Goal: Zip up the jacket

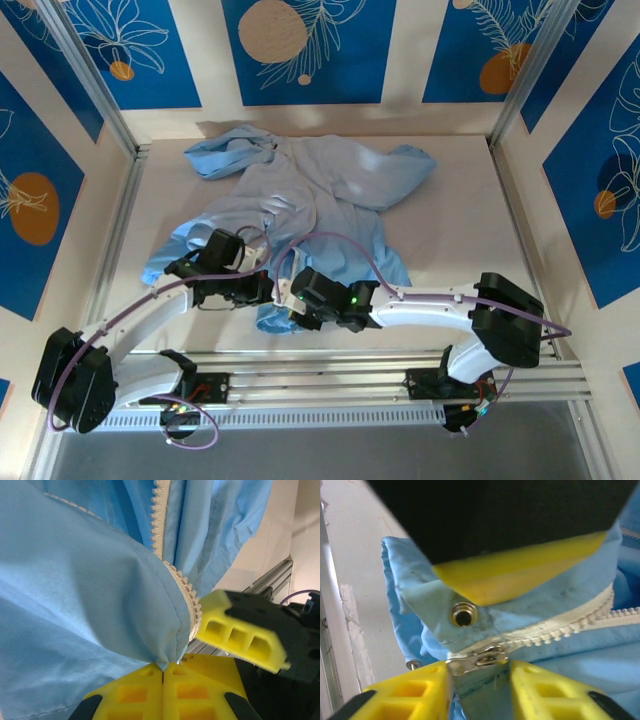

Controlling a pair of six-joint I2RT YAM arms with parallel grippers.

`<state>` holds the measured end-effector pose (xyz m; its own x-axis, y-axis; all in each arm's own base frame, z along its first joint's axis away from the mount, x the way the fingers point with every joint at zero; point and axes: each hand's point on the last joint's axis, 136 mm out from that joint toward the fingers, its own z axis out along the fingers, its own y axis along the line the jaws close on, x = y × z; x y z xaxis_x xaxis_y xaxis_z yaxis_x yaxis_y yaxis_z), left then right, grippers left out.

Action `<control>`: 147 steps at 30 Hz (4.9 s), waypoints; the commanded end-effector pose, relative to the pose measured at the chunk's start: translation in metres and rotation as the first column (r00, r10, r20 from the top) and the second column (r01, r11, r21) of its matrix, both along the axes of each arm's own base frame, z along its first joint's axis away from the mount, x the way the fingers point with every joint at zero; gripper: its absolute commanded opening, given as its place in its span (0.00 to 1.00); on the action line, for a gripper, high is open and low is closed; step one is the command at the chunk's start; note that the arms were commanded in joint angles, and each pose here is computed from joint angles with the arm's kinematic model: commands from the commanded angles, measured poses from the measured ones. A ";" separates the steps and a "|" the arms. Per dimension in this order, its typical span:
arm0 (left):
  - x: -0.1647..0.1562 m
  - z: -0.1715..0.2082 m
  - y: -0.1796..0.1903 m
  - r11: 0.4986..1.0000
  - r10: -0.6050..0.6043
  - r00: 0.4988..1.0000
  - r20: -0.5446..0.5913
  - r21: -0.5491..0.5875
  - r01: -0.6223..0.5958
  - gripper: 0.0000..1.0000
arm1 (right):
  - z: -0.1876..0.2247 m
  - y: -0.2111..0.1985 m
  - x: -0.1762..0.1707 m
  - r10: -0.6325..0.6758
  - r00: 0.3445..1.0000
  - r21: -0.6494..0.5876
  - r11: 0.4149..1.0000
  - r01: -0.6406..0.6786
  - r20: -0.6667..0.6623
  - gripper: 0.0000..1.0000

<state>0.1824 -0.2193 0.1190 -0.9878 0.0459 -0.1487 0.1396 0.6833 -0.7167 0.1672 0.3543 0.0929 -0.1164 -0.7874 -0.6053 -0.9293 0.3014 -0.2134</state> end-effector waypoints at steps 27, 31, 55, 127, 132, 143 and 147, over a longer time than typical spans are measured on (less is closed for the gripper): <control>-0.004 -0.006 0.002 1.000 -0.002 1.000 -0.020 -0.004 0.002 0.00 | 0.018 0.002 -0.010 0.049 0.986 0.142 0.989 -0.027 -0.159 0.37; -0.004 -0.005 0.002 1.000 -0.003 1.000 -0.018 -0.006 0.003 0.00 | 0.018 0.002 -0.006 0.033 0.984 0.148 0.989 -0.007 -0.175 0.36; -0.004 -0.002 0.001 1.000 -0.011 1.000 -0.016 -0.016 0.011 0.00 | 0.017 0.011 -0.007 0.087 0.976 0.150 0.987 -0.057 -0.198 0.45; -0.006 0.001 -0.001 0.999 -0.030 0.999 -0.021 -0.023 0.029 0.00 | 0.006 0.008 0.004 0.081 0.959 0.118 0.992 -0.050 -0.273 0.32; -0.005 0.006 -0.001 0.999 -0.049 0.999 -0.013 -0.016 0.048 0.00 | 0.000 0.014 0.006 0.106 0.972 0.085 0.992 -0.090 -0.210 0.30; -0.004 0.012 0.000 0.999 -0.043 0.999 0.026 -0.024 0.044 0.29 | 0.008 0.014 0.008 0.079 0.984 0.059 0.996 -0.070 -0.160 0.00; -0.004 0.016 0.005 1.000 -0.020 0.998 0.061 -0.011 0.021 0.49 | 0.010 0.012 0.001 0.085 0.978 0.085 0.994 -0.070 -0.192 0.00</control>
<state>0.1755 -0.2117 0.1149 -0.9880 0.0626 -0.1414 0.1441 0.7038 -0.6957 0.1724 0.3644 0.0918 -0.1714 -0.7690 -0.6159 -0.9716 0.2353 -0.0234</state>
